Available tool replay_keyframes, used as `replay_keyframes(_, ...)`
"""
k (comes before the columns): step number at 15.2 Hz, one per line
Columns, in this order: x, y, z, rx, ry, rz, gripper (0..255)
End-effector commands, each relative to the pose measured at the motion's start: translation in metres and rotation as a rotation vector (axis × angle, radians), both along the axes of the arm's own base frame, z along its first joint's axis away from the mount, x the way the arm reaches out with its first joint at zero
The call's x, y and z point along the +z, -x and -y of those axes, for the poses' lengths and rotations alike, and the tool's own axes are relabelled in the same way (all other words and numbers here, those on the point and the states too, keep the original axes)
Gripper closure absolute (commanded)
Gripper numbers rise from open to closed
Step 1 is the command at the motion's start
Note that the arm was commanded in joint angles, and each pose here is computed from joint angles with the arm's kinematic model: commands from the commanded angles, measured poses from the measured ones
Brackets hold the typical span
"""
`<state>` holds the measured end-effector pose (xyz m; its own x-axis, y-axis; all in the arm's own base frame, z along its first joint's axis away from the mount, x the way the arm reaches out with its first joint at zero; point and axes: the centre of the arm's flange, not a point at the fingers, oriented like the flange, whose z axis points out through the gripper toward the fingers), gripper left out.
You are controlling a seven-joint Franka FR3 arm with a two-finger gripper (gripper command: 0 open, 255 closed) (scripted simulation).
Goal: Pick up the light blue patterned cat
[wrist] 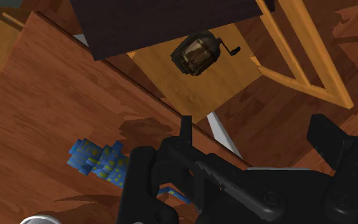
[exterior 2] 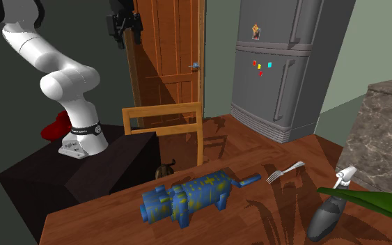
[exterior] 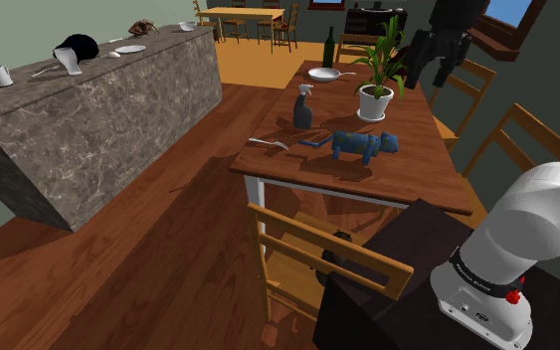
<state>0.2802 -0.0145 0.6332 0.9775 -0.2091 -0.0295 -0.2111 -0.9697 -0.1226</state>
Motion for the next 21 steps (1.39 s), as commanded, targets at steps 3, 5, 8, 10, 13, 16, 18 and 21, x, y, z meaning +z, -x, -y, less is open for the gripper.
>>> replay_keyframes(3, -0.018, -0.012, 0.015, 0.034, 0.005, 0.002, 0)
replay_keyframes(5, -0.035, -0.025, 0.029, 0.068, 0.01, 0.003, 0)
replay_keyframes(8, -0.062, -0.045, 0.05, 0.118, 0.017, 0.006, 0)
replay_keyframes(10, -0.079, -0.059, 0.063, 0.152, 0.022, 0.007, 0)
replay_keyframes(13, -0.105, -0.081, 0.083, 0.203, 0.03, 0.01, 0)
replay_keyframes(16, -0.131, -0.104, 0.101, 0.253, 0.037, 0.012, 0)
replay_keyframes(18, -0.148, -0.119, 0.113, 0.287, 0.042, 0.014, 0)
replay_keyframes(21, -0.173, -0.144, 0.13, 0.338, 0.049, 0.016, 0)
